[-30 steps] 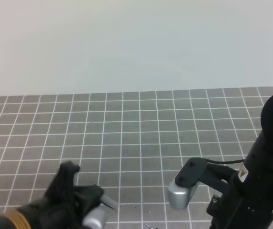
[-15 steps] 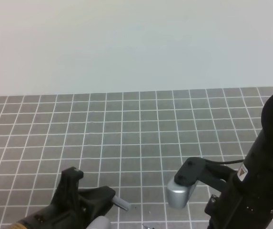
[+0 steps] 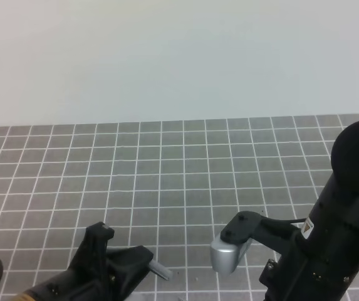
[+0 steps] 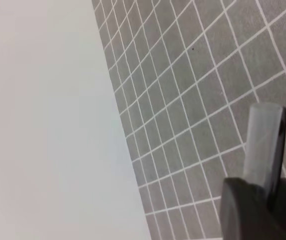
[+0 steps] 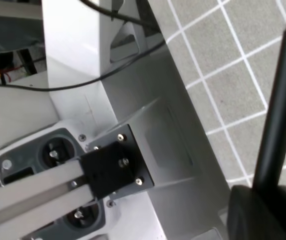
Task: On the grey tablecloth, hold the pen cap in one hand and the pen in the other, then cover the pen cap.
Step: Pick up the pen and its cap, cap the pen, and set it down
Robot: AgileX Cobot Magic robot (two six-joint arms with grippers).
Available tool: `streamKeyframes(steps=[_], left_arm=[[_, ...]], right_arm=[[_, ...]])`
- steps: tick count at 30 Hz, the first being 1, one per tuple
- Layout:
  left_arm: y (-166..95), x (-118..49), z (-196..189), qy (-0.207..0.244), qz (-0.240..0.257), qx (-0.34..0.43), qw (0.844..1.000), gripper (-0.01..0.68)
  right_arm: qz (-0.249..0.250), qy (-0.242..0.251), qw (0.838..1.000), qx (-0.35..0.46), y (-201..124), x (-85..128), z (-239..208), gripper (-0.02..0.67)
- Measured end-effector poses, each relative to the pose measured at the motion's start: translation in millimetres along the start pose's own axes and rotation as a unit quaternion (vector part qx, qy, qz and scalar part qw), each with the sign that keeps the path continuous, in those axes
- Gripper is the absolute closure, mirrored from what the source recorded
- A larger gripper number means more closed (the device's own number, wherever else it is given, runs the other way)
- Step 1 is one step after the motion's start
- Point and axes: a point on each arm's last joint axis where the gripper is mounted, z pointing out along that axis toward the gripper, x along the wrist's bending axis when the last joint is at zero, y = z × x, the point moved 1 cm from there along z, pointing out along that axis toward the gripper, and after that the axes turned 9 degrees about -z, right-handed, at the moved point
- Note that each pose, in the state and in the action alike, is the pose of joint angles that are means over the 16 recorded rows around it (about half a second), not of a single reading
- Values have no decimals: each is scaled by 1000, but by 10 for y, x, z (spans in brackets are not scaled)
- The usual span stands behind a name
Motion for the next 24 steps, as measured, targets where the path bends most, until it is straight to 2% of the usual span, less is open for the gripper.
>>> streamKeyframes(steps=[10, 24], left_arm=[[60, -34, -2, -11, 22, -15, 1000, 594], [157, -91, -10, -28, 27, -38, 999, 594]], right_arm=[[-4, -4, 1000, 6, -8, -18, 9, 652], [-3, -4, 1000, 6, -9, -19, 9, 652]])
